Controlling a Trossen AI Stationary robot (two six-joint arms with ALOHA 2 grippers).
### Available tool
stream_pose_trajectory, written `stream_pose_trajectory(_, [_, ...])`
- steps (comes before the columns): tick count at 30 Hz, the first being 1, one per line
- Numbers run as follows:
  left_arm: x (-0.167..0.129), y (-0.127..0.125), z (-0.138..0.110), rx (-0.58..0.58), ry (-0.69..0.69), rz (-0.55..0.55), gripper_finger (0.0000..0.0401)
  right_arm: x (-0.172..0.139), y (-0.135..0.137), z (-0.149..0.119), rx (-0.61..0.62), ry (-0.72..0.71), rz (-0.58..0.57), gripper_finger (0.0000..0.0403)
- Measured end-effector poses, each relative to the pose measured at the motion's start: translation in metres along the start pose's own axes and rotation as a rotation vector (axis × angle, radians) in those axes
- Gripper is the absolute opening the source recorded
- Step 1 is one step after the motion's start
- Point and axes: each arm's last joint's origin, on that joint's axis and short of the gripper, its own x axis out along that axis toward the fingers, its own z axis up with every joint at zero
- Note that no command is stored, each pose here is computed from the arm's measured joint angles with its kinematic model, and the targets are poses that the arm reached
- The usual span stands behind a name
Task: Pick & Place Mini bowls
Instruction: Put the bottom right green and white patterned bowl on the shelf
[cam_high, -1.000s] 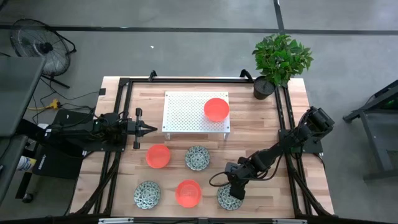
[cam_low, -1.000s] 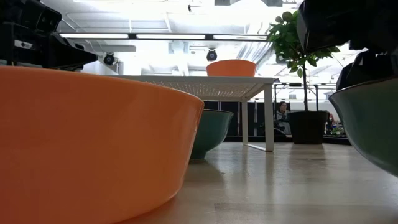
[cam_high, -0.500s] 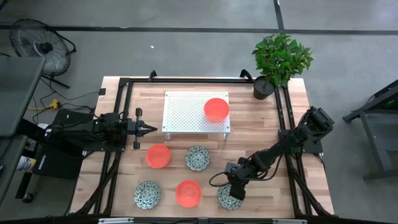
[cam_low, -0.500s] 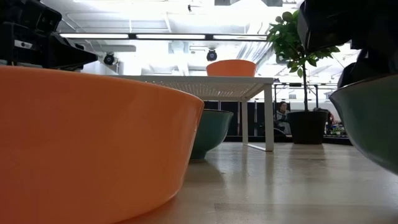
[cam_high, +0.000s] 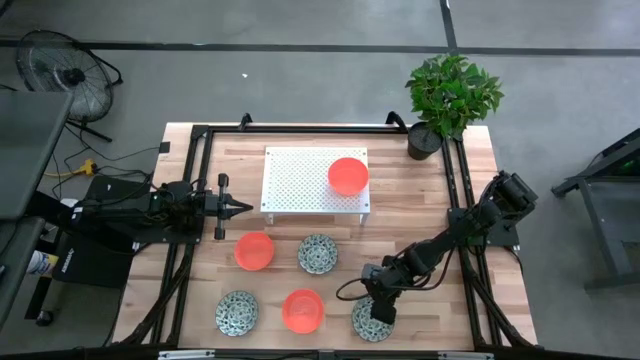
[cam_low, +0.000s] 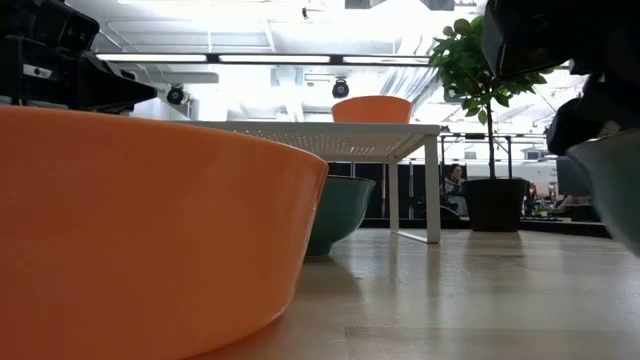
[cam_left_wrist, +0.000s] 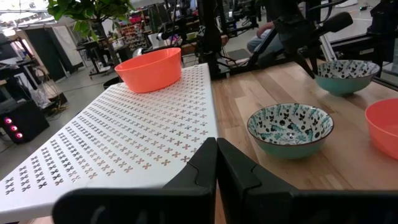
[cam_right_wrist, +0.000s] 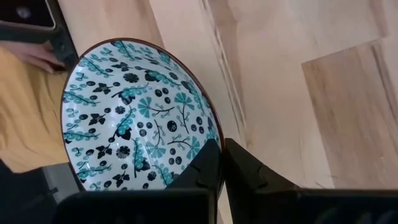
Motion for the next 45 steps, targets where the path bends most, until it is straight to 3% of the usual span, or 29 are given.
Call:
stream_pose_trajectory(7, [0.000, 0.000, 0.000, 0.000, 0.000, 0.000, 0.0000, -0.003, 0.000, 0.001, -0.012, 0.012, 0.017, 0.0001])
stream_pose_trajectory(11, [0.000, 0.000, 0.000, 0.000, 0.000, 0.000, 0.0000, -0.020, 0.006, 0.007, -0.031, -0.001, 0.030, 0.0001])
stream_pose_trajectory(29, [0.000, 0.000, 0.000, 0.000, 0.000, 0.000, 0.0000, -0.152, 0.029, 0.076, -0.243, -0.071, -0.023, 0.0000])
stream_pose_trajectory(37, [0.000, 0.000, 0.000, 0.000, 0.000, 0.000, 0.0000, -0.209, 0.014, 0.105, -0.332, -0.189, -0.035, 0.0000])
stream_pose_trajectory(45, [0.000, 0.000, 0.000, 0.000, 0.000, 0.000, 0.0000, -0.238, -0.020, 0.131, -0.336, -0.248, -0.065, 0.0000])
